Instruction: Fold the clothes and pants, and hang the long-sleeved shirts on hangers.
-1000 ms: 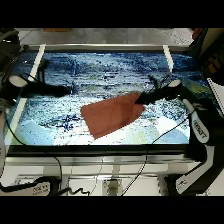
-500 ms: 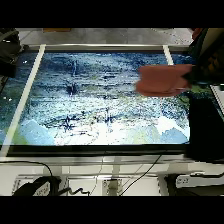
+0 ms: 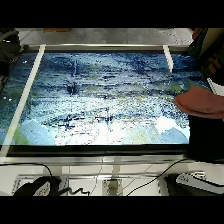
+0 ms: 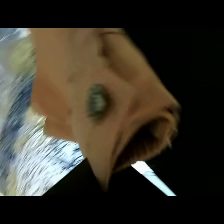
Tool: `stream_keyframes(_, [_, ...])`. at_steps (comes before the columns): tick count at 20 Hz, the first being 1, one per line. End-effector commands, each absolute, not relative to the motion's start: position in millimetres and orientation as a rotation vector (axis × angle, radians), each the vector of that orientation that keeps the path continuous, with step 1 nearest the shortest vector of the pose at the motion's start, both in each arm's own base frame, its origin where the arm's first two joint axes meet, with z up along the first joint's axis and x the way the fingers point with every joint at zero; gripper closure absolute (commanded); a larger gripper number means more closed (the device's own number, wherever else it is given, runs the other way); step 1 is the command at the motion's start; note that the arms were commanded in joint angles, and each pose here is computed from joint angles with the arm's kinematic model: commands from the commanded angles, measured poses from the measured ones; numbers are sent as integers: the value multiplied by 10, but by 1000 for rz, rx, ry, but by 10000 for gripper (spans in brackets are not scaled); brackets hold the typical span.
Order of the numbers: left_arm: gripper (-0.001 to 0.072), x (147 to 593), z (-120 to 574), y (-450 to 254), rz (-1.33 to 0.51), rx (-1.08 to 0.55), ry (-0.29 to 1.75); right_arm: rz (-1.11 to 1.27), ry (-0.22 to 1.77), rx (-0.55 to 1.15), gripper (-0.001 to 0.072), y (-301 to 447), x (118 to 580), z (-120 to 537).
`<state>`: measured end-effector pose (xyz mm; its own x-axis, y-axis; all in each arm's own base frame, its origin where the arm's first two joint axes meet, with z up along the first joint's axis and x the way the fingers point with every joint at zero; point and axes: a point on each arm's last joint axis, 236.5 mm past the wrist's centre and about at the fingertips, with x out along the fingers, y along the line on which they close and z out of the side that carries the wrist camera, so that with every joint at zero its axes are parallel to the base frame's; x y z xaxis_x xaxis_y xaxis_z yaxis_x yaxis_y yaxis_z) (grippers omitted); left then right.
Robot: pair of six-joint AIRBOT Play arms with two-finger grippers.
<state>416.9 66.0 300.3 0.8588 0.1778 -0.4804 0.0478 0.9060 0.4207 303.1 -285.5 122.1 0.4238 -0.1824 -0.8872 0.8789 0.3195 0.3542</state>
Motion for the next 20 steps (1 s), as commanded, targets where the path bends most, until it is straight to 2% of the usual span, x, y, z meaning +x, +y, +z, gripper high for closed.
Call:
stream_keyframes(1, [702, 4190, 2887, 551, 24, 392, 566, -1230, 762, 1064, 690, -3110, 2289, 1326])
stream_keyframes(6, [702, 4198, 2772, 548, 14, 386, 606, -1629, 730, 1177, 691, -3037, 1586, 1154])
stream_keyframes(9, [702, 4221, 2736, 550, 12, 385, 614, -1774, 739, 1272, 689, -2870, 1387, 1030])
stream_keyframes(10, [702, 4227, 2726, 551, 11, 385, 616, -1793, 726, 1291, 645, -2858, 1378, 1010])
stream_keyframes(11, [702, 4233, 2716, 551, 11, 385, 619, -1796, 707, 1300, 512, -2875, 1394, 1004])
stream_keyframes(13, [702, 4236, 2709, 552, 10, 385, 621, -1767, 678, 1295, 157, -2933, 1461, 1013])
stream_keyframes(14, [702, 4236, 2709, 552, 10, 385, 621, -1758, 678, 1291, 35, -2943, 1474, 1015])
stream_keyframes(18, [702, 4239, 2710, 553, 11, 386, 620, -1702, 713, 1250, 34, -2966, 1526, 1017])
stream_keyframes(20, [702, 4239, 2710, 553, 11, 386, 620, -1551, 725, 1157, 59, -3096, 1743, 1053])
